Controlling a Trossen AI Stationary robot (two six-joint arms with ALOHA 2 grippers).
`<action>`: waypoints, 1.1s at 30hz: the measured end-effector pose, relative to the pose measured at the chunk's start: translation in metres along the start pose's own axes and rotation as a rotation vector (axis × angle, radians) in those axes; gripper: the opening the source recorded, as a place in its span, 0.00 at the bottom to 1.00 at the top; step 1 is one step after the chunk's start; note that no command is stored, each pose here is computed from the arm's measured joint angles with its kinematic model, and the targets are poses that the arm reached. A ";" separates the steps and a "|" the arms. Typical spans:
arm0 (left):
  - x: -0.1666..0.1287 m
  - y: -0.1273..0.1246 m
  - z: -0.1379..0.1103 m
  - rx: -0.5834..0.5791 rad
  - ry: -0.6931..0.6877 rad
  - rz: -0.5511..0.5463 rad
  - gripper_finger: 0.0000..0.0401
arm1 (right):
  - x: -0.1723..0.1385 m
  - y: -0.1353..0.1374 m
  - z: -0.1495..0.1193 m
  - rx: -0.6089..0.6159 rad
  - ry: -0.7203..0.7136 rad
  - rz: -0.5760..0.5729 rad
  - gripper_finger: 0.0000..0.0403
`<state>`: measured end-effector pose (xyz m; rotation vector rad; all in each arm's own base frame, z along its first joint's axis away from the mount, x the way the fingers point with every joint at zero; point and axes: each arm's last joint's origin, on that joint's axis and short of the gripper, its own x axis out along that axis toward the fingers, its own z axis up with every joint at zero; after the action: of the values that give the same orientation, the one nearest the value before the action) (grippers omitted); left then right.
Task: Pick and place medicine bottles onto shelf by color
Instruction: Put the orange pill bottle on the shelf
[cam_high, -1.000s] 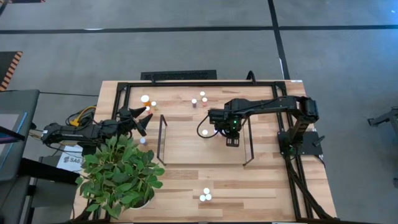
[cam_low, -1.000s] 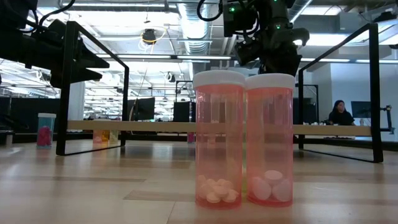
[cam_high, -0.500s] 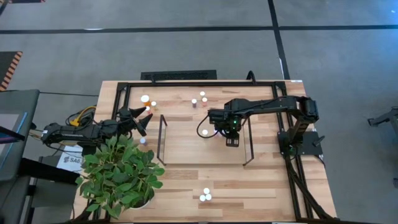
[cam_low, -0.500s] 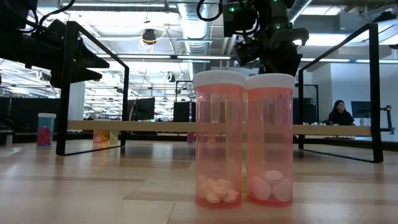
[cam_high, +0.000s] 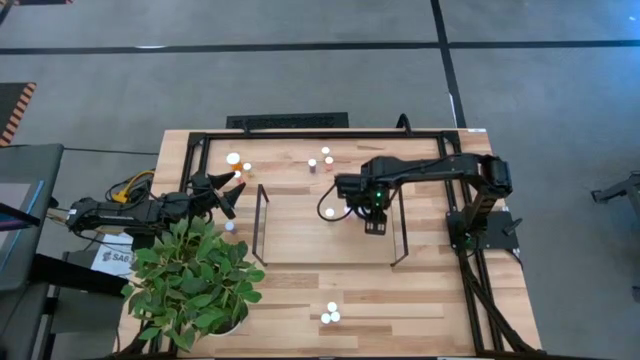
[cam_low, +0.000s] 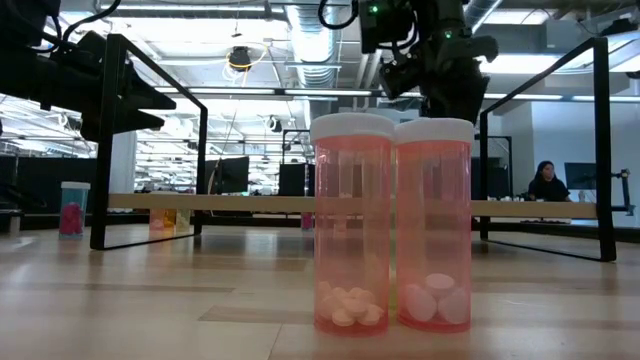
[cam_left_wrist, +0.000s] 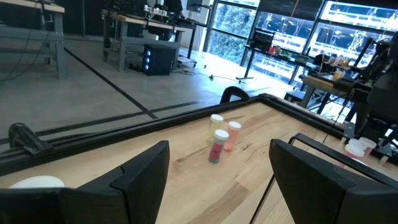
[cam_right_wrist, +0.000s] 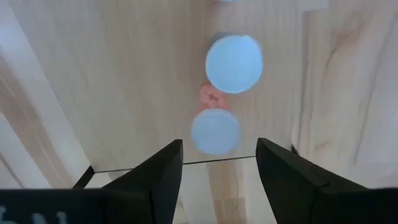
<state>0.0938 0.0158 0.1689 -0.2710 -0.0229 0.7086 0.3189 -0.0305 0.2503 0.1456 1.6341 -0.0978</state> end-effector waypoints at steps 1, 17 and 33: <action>0.000 0.000 0.000 0.000 0.000 0.000 0.66 | -0.003 0.000 0.000 -0.001 -0.003 -0.004 0.56; 0.000 0.000 0.000 0.000 0.000 0.000 0.66 | -0.075 -0.019 0.002 0.334 -0.140 -0.007 0.55; 0.000 0.000 0.000 0.000 0.000 0.000 0.66 | -0.089 -0.036 0.007 0.780 -0.216 0.050 0.54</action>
<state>0.0938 0.0158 0.1689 -0.2710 -0.0229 0.7085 0.3255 -0.0703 0.3376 0.7444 1.3013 -0.6887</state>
